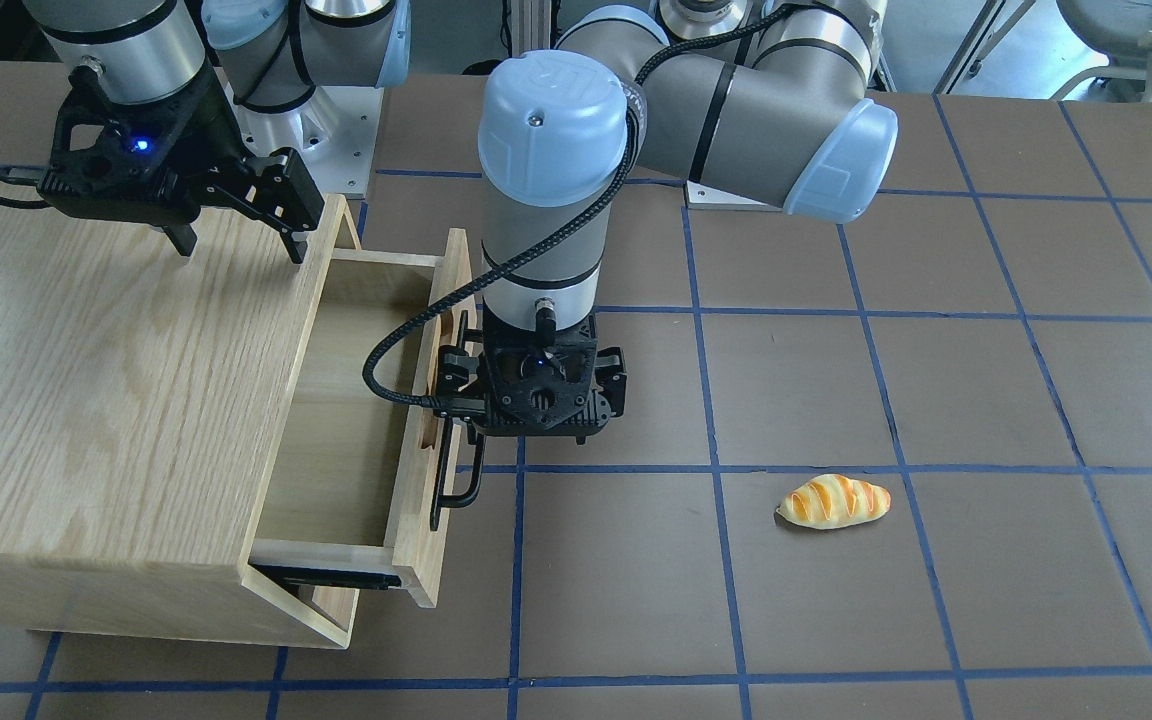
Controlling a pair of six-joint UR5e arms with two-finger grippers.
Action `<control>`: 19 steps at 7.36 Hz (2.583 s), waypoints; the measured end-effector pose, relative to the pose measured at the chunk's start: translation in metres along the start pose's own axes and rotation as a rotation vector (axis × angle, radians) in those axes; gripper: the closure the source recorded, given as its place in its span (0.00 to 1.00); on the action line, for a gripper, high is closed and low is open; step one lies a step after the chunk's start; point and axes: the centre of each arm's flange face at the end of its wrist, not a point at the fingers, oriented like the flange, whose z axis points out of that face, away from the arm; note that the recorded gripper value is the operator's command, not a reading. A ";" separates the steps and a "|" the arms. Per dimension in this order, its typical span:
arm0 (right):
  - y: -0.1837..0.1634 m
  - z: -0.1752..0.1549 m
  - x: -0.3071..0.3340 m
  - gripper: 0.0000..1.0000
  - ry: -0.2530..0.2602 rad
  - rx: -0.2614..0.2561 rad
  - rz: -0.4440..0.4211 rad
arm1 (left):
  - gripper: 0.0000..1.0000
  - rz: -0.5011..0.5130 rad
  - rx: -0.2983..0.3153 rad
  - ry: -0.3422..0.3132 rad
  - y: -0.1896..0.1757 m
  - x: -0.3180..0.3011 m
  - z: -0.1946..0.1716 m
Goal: Open upper drawer
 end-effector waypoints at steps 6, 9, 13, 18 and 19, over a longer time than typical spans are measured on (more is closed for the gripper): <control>0.000 0.000 0.000 0.00 0.000 0.000 0.000 | 0.00 -0.006 -0.015 -0.016 -0.012 -0.026 -0.001; 0.000 0.000 0.000 0.00 0.000 0.000 0.000 | 0.00 0.001 -0.032 -0.025 -0.015 -0.034 0.000; 0.000 0.000 0.000 0.00 -0.001 0.000 0.000 | 0.00 0.015 -0.040 -0.032 -0.024 -0.058 -0.006; 0.000 0.000 0.000 0.00 0.000 0.000 0.000 | 0.00 0.021 -0.045 -0.035 -0.022 -0.062 -0.013; 0.000 0.000 0.000 0.00 -0.001 0.000 0.000 | 0.00 0.020 -0.046 -0.036 -0.020 -0.063 -0.021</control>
